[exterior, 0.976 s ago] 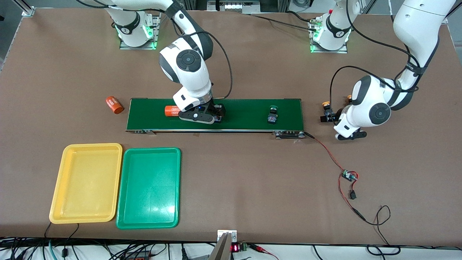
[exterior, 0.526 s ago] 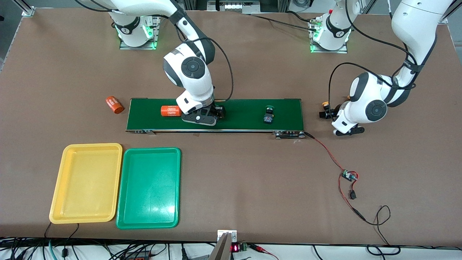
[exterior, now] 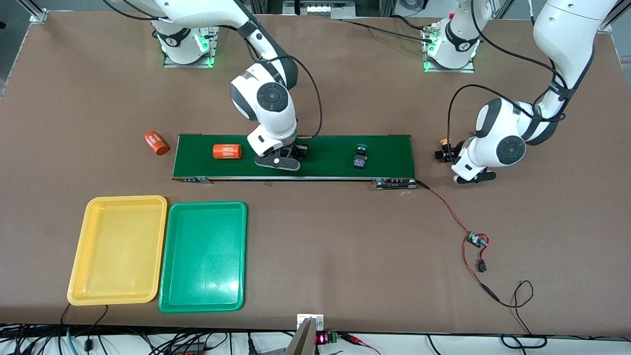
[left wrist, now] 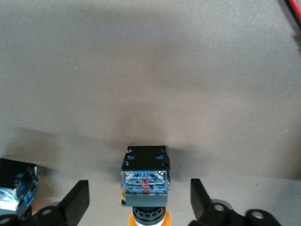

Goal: Sort buttons by color to trays
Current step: 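Carry the green-cap button into the green tray and open the right gripper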

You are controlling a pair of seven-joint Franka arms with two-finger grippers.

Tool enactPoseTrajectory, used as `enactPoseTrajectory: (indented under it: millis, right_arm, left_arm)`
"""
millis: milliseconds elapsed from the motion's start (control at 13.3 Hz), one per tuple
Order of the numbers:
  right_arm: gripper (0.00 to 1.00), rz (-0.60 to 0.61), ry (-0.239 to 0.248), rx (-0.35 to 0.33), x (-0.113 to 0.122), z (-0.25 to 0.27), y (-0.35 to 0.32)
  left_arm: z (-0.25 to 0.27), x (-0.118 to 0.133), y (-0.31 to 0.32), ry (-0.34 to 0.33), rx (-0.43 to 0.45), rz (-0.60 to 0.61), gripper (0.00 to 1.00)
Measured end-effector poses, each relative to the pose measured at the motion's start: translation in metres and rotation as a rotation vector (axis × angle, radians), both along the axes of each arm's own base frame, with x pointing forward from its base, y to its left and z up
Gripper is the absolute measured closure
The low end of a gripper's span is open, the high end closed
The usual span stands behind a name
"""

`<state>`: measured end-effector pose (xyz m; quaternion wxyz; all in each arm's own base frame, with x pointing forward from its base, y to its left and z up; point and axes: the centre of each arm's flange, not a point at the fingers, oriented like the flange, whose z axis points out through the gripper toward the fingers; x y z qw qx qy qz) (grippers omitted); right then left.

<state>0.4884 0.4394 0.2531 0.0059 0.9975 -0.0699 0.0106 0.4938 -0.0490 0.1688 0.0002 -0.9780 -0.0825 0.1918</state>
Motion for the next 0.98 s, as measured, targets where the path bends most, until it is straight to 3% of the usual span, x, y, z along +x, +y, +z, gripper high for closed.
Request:
enactPoseTrajectory:
  millis: [75,150,376,526,751,976]
  right_arm:
    - [0.56,0.004,0.001,-0.003,-0.001,-0.001,0.000]
    - [0.60,0.007,0.002,-0.004,-0.001,-0.001,0.000]
    - [0.60,0.012,-0.006,-0.001,0.003,0.002,-0.002]
    - [0.60,0.017,-0.031,0.008,0.018,0.023,-0.012]
    - [0.60,0.018,-0.077,0.022,0.056,0.076,-0.059]
    - [0.60,-0.020,-0.147,0.026,0.104,0.112,-0.114]
  left_arm:
    - [0.000,0.000,0.000,0.000,0.000,-0.001,0.26]
    - [0.000,0.000,-0.001,0.000,0.000,-0.002,0.33]
    - [-0.001,-0.001,-0.002,0.002,-0.001,-0.003,0.42]
    - [0.001,0.000,-0.003,-0.007,-0.002,-0.005,0.59]
    - [0.025,0.019,-0.010,-0.076,-0.001,-0.014,0.59]
    - [0.076,0.046,-0.042,-0.196,0.006,-0.071,0.59]
